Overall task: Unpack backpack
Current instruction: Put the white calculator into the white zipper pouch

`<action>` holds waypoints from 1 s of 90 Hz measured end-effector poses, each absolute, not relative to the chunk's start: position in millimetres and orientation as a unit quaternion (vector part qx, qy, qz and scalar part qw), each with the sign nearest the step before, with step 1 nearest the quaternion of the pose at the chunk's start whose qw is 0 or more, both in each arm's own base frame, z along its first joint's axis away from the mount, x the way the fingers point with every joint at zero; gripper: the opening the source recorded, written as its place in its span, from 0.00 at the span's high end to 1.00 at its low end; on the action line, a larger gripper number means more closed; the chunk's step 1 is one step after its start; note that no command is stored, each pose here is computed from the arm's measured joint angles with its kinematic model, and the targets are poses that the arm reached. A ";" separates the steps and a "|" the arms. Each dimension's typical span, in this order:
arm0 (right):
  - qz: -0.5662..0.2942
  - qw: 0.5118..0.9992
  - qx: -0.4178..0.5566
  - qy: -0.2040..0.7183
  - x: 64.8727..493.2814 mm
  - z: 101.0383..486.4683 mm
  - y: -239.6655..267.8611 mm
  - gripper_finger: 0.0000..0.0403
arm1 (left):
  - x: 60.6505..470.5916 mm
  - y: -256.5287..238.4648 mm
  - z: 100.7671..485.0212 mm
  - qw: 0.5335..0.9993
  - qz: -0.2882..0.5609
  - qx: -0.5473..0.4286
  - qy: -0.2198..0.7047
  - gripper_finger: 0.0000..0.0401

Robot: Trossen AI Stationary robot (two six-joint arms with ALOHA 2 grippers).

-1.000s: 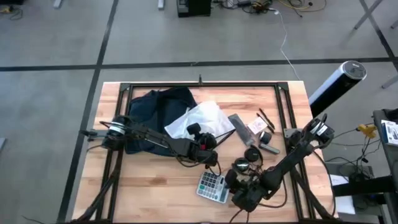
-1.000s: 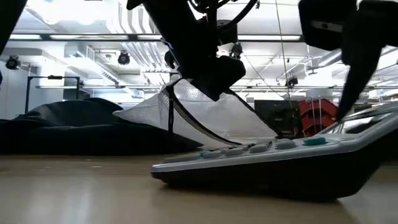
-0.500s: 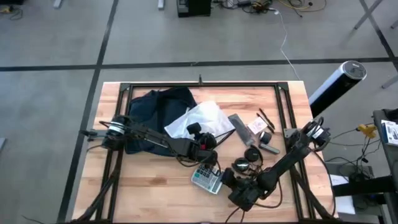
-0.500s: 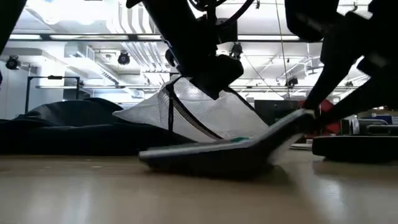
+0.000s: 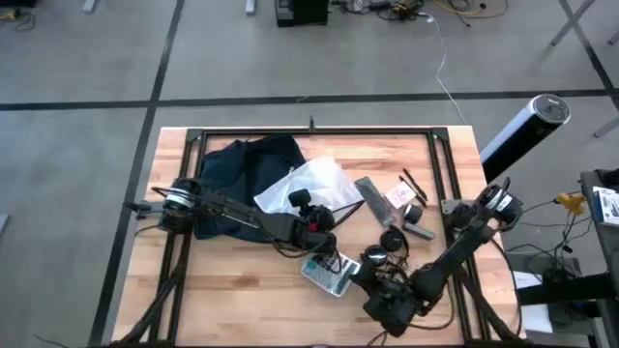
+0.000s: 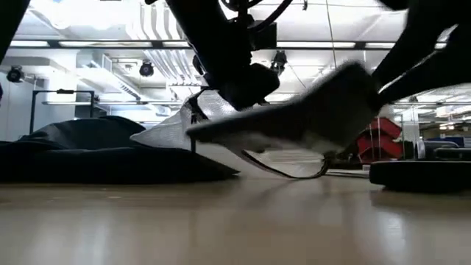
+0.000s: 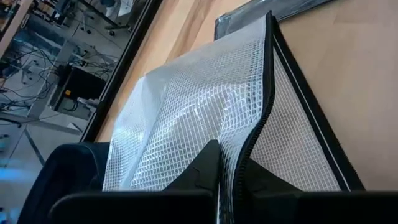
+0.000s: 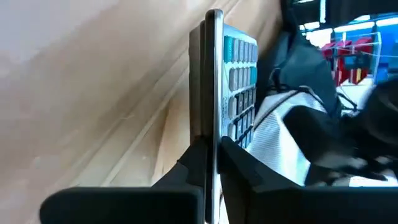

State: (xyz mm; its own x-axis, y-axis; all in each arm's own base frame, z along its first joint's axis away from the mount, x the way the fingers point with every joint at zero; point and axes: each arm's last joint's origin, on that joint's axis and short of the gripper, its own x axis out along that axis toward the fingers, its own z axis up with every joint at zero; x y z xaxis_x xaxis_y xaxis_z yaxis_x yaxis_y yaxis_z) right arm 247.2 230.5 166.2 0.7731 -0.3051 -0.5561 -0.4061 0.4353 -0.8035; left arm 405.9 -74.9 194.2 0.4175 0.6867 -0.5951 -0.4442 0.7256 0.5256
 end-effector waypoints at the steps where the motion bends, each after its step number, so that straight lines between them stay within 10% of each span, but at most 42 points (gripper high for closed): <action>1: 0.030 0.779 -0.529 0.335 246.0 167.6 230.9 0.98 | 405.9 -74.8 194.2 0.829 0.341 0.144 0.418 1.00; 90: -0.157 0.784 -0.413 0.435 207.0 222.5 186.2 0.98 | 410.6 -91.0 270.2 0.944 0.060 -0.001 0.326 1.00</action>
